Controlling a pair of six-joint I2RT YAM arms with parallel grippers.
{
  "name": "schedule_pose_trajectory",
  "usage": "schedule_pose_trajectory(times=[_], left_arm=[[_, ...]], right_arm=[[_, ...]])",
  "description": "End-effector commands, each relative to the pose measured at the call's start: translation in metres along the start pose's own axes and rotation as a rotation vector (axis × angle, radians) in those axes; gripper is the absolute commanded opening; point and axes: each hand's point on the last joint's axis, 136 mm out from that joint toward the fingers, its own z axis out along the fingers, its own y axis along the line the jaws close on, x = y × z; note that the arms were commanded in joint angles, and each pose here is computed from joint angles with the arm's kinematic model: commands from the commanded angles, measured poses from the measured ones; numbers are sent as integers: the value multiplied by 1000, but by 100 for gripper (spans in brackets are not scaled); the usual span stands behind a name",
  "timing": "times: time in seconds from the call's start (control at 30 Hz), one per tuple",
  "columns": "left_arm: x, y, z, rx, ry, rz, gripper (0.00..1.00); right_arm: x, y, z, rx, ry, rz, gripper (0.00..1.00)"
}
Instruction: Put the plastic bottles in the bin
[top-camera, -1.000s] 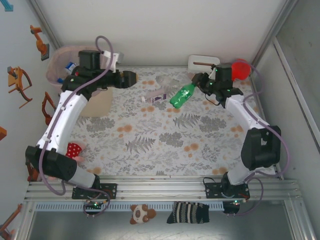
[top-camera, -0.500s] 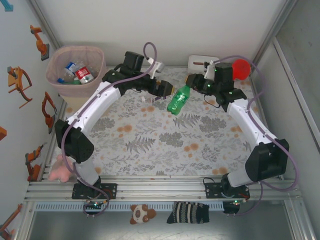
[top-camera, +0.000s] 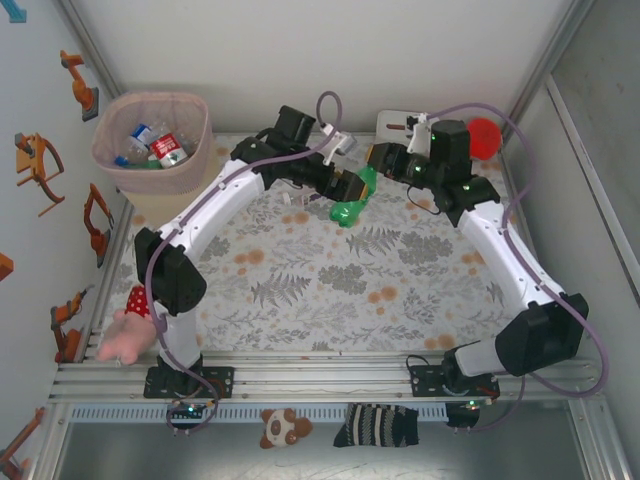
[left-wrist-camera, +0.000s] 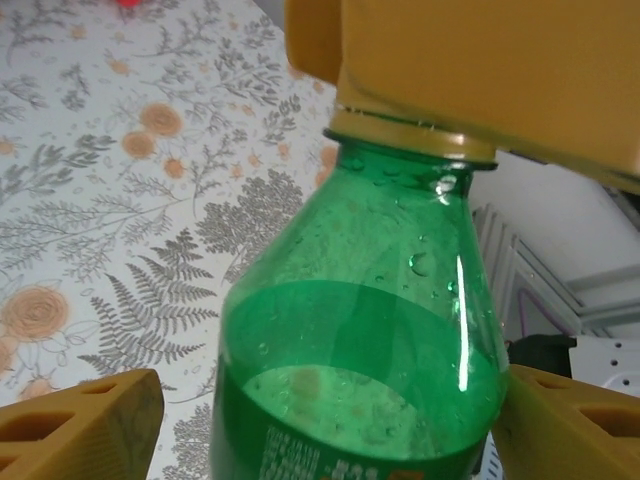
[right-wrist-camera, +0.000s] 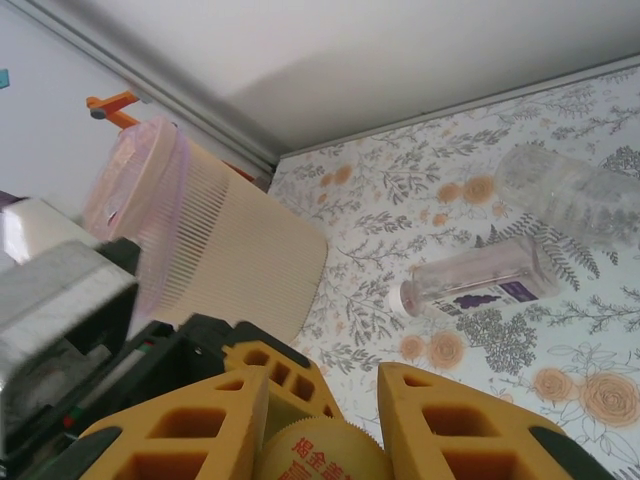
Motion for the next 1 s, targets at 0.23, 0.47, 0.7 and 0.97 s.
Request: schedule_pose_trajectory(times=[0.23, 0.47, 0.7, 0.97], left_arm=[[17, -22, 9, 120, 73, 38, 74], [12, -22, 2, 84, 55, 67, 60], [5, -18, -9, 20, 29, 97, 50], [-2, 3, -42, -133, -1, 91, 48]], right_arm=[[-18, 26, -16, -37, -61, -49, 20], [-18, 27, -16, -36, -58, -50, 22], [-22, 29, -22, -13, -72, -63, 43], [-27, 23, -41, 91, -110, -110, 71]])
